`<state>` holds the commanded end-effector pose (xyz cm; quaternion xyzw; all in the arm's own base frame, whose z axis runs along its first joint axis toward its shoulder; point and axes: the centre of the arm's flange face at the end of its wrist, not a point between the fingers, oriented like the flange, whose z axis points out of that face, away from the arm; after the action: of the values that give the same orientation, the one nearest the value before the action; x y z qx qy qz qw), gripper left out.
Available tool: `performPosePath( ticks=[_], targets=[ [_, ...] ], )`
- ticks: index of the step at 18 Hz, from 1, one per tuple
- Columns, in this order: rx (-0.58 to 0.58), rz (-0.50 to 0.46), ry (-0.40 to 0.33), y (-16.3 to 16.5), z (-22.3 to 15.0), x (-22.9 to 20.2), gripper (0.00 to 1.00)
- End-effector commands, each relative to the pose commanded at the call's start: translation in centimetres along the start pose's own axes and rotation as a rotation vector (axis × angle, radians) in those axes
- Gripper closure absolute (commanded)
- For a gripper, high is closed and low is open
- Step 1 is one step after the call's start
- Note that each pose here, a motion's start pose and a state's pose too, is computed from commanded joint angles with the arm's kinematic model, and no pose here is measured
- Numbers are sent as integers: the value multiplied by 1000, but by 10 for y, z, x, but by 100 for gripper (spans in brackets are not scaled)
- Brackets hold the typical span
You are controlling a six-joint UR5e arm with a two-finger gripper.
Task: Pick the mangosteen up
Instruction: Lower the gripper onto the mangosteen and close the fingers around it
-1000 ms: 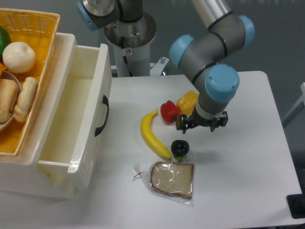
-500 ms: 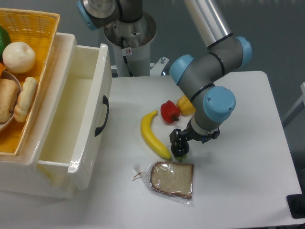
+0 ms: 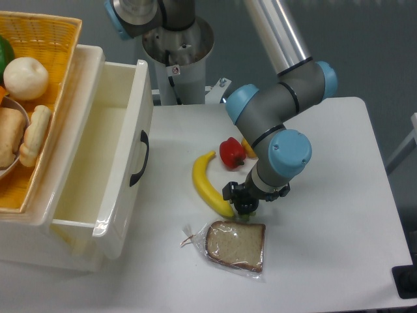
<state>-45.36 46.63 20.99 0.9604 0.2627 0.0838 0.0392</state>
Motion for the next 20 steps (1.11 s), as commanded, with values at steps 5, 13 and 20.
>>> performPosePath(
  ticks=[5,13,20],
  targets=[
    [-7,18,-1,-1,5,-3,0],
    [-22,28,-10,1,9,-11,0],
    [-23,30,-10,1,10,-12,20]
  ],
)
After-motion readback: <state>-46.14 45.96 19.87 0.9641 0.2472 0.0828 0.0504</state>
